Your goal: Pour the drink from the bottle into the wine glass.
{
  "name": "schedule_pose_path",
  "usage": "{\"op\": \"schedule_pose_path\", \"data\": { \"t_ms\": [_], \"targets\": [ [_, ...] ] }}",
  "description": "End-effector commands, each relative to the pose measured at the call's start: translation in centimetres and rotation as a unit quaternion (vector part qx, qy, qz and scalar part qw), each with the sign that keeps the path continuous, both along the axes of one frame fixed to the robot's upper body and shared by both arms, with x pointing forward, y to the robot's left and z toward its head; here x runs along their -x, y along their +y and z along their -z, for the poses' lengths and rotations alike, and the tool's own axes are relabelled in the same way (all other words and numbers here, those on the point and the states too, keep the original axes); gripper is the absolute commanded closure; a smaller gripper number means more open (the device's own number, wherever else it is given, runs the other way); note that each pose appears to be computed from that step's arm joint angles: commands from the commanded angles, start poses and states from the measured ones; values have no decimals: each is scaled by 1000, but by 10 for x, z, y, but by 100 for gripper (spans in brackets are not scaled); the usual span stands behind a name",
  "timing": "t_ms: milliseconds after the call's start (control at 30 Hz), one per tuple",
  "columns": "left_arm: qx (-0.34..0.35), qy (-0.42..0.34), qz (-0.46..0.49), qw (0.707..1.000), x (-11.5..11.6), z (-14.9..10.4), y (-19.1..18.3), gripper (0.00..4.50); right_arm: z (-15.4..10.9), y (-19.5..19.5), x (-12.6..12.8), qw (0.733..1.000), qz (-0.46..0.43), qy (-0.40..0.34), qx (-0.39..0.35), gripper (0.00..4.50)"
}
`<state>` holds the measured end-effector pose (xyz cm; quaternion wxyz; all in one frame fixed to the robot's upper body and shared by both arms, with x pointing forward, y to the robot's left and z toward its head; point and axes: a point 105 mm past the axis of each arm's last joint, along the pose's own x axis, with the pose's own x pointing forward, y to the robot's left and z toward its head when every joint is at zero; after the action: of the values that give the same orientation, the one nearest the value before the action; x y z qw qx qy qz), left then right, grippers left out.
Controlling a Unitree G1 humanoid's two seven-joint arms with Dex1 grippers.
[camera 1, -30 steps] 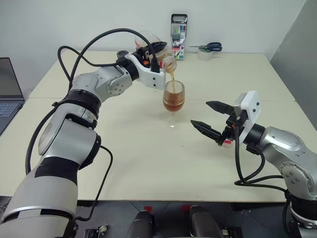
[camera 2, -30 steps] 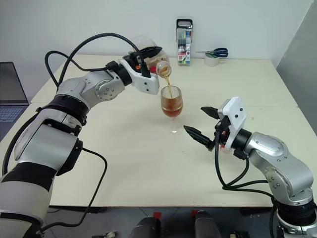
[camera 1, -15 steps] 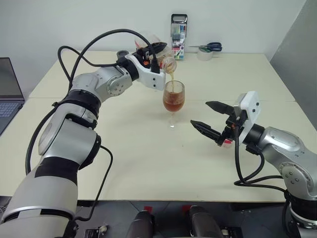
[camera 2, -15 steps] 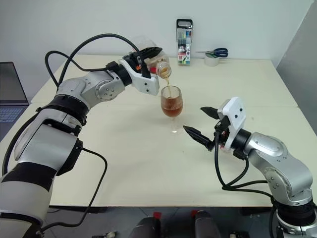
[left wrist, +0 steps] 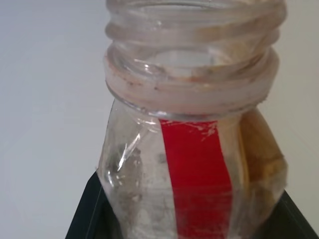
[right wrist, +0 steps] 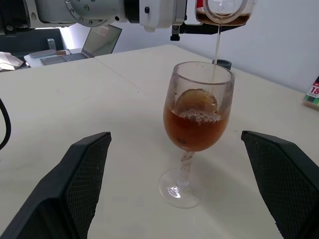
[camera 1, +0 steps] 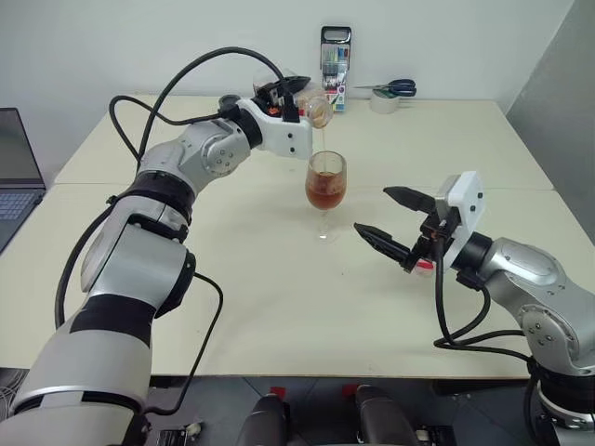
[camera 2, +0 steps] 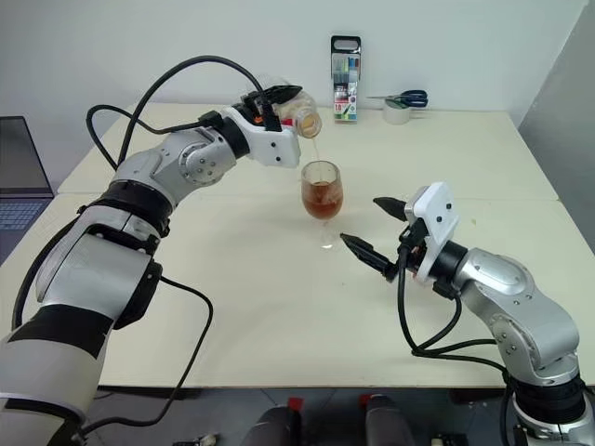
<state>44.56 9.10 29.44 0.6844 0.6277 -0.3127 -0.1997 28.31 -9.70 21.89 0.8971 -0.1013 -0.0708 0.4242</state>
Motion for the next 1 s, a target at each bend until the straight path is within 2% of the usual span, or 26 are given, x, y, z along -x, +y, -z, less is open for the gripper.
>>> {"op": "schedule_pose_path", "data": {
  "t_ms": [33, 100, 133, 267, 433, 567, 633, 733, 1000],
  "targets": [
    [69, 30, 11, 997, 1, -12, 0, 269, -12, 7, 4, 999, -7, -49, 4, 0],
    [101, 61, 15, 993, 0, -11, 1, 269, -13, 8, 3, 998, -6, -57, 3, 0],
    [143, 95, 14, 985, -3, -9, 5, 269, -13, 10, 4, 998, -9, -59, 1, 0],
    [278, 200, 5, 939, -11, 1, 29, 270, -10, 19, 6, 999, -24, -33, -15, 0],
    [413, 292, -22, 863, -7, 29, 72, 270, -4, 36, 15, 996, -86, 0, 8, 0],
    [498, 326, -73, 800, 7, 59, 110, 270, 1, 50, 13, 993, -106, 10, 41, 0],
    [522, 330, -97, 781, 15, 70, 124, 270, 0, 55, 10, 993, -110, 8, 46, 0],
    [533, 328, -128, 770, 26, 82, 136, 270, -3, 60, 7, 992, -118, 6, 47, 0],
    [581, 337, -187, 717, 41, 118, 157, 270, -2, 68, 5, 988, -145, 5, 58, 0]
  ]
}}
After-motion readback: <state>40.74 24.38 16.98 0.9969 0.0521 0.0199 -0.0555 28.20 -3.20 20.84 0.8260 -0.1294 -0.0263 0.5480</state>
